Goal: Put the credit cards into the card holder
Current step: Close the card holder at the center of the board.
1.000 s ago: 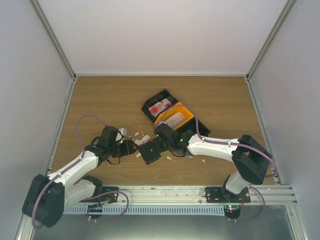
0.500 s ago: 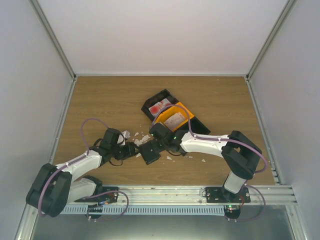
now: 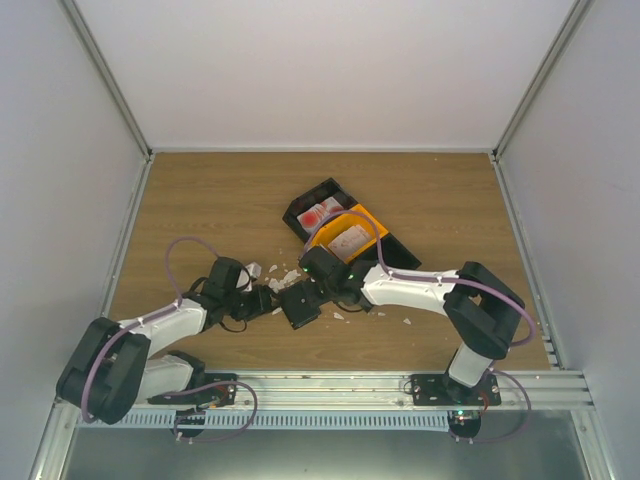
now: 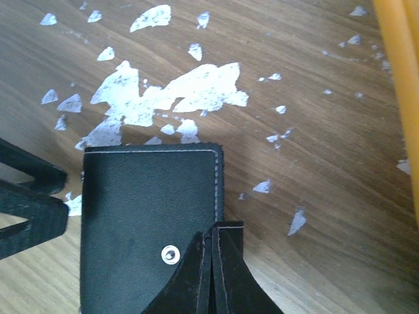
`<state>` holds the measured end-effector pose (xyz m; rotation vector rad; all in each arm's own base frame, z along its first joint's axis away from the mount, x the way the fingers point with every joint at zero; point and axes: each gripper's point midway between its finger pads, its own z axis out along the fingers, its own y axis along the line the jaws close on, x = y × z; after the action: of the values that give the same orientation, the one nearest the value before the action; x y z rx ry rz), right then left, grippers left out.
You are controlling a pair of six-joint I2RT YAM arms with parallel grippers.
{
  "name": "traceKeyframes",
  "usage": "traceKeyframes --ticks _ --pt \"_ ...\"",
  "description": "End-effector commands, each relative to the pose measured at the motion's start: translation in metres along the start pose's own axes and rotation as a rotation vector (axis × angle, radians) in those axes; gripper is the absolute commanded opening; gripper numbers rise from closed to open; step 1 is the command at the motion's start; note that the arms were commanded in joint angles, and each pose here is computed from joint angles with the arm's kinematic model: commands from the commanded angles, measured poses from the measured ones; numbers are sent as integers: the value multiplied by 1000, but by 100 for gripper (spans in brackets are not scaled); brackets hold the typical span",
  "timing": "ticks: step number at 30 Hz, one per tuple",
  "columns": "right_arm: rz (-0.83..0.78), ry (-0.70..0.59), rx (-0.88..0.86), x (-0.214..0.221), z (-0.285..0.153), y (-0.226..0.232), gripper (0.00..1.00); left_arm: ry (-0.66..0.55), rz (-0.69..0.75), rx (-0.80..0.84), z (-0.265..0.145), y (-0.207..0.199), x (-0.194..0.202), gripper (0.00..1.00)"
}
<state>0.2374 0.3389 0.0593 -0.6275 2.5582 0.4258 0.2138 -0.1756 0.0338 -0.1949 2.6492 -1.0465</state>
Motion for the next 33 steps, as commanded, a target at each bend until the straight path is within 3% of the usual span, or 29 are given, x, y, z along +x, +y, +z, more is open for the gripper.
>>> traceKeyframes --ticks 1,15,33 --pt "-28 -33 -99 -5 -8 16 0 13 5 18 6 0 5 47" --pt "-76 14 -182 10 5 28 0 16 15 -2 16 3 5 36" --pt "-111 66 -239 24 12 36 0 20 15 -12 19 5 6 32"
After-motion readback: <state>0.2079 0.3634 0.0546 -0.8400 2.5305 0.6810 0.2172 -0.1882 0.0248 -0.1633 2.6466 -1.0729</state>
